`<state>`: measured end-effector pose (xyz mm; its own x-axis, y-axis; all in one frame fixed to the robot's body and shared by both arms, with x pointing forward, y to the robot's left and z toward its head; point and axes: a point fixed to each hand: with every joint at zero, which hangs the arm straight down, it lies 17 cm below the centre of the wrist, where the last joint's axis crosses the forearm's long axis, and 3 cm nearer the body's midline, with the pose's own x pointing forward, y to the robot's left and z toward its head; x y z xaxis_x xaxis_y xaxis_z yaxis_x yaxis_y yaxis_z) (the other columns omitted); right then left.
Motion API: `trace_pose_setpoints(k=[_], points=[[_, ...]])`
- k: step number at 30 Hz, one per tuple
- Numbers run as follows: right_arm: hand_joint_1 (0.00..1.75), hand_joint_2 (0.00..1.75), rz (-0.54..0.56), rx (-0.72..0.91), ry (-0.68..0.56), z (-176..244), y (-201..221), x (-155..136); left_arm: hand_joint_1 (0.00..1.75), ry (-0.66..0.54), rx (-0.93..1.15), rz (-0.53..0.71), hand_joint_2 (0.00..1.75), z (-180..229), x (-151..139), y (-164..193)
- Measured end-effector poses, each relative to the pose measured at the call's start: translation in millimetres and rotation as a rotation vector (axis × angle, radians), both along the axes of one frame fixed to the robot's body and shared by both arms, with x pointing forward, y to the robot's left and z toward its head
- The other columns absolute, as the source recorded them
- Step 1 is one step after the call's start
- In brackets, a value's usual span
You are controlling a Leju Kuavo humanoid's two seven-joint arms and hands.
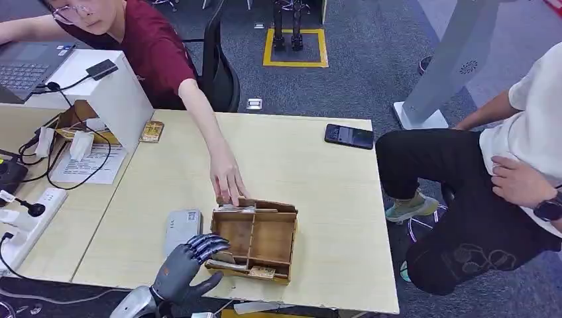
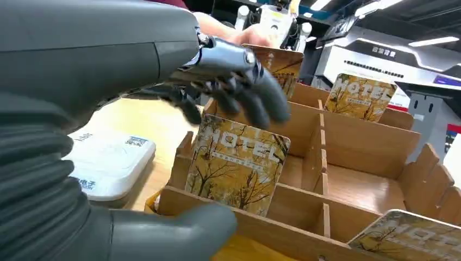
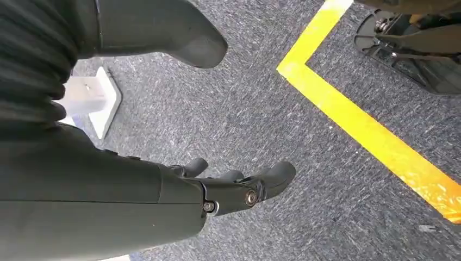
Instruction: Pass the card to the sensor for recognition and then transmit it.
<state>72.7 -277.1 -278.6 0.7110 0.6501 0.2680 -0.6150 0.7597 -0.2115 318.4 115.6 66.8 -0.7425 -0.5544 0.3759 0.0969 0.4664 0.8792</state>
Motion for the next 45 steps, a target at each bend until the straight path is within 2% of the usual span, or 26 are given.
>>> trace_pose_setpoints(k=[7, 8, 9, 10, 11, 12, 13, 15, 16, 17, 19, 26, 28, 30, 32, 41, 45], points=[[0.0, 1.75, 0.0, 0.001, -0.001, 0, 0, 0, 1.57, -0.016, -0.003, 0.002, 1.75, 5, 5, 0], [0.0, 1.75, 0.0, 0.001, -0.001, 0, 0, 0, 1.52, -0.017, -0.003, 0.002, 1.75, 6, 5, 0], [0.0, 1.75, 0.0, 0.001, -0.001, 0, 0, 0, 1.31, -0.018, -0.003, 0.002, 1.75, 6, 6, 0], [0.0, 1.75, 0.0, 0.001, -0.001, 0, 0, 0, 1.47, -0.019, -0.003, 0.003, 1.75, 6, 6, 0], [0.0, 1.75, 0.0, 0.001, -0.001, 0, 0, 0, 1.33, -0.019, -0.003, 0.003, 1.75, 6, 6, 0], [0.0, 1.75, 0.0, 0.001, -0.001, 0, 0, 0, 1.33, -0.018, -0.004, 0.003, 1.75, 6, 6, 0], [0.0, 1.75, 0.0, 0.0, -0.001, 0, 0, 0, 1.48, -0.018, -0.005, 0.004, 1.75, 6, 6, 0], [0.0, 1.75, 0.0, 0.0, -0.002, 0, 0, 1, 1.5, -0.017, -0.005, 0.004, 1.75, 6, 6, 0], [0.0, 1.75, 0.001, 0.0, -0.003, 0, 0, 1, 1.43, -0.016, -0.006, 0.004, 1.75, 6, 6, 1], [0.0, 1.75, 0.001, -0.002, -0.006, 0, 0, 1, 1.45, -0.015, -0.007, 0.004, 1.75, 6, 6, 1], [0.0, 1.75, 0.001, -0.007, -0.013, 0, -1, 3, 1.12, -0.012, -0.006, 0.003, 1.75, 6, 6, 0], [0.0, 1.75, 0.004, 0.0, -0.032, 2, 1, 9, 1.12, 0.002, -0.007, 0.002, 1.75, 2, 3, 0], [0.0, 1.75, 0.004, 0.001, -0.033, 2, 1, 9, 1.43, 0.006, -0.008, 0.002, 1.75, 1, 2, 0], [0.0, 1.75, 0.004, 0.001, -0.034, 2, 2, 10, 1.5, 0.007, -0.008, 0.002, 1.75, 1, 2, 1], [0.0, 1.75, 0.003, -0.001, -0.037, 2, 2, 11, 1.75, 0.008, -0.009, 0.002, 1.75, 1, 2, 1], [0.0, 1.75, 0.002, -0.004, -0.047, 3, 3, 14, 1.75, 0.049, -0.074, 0.0, 1.75, 4, 1, 2], [0.0, 1.75, -0.005, -0.005, -0.047, 3, 3, 13, 1.75, 0.046, -0.141, 0.033, 1.75, 22, 7, 13]])
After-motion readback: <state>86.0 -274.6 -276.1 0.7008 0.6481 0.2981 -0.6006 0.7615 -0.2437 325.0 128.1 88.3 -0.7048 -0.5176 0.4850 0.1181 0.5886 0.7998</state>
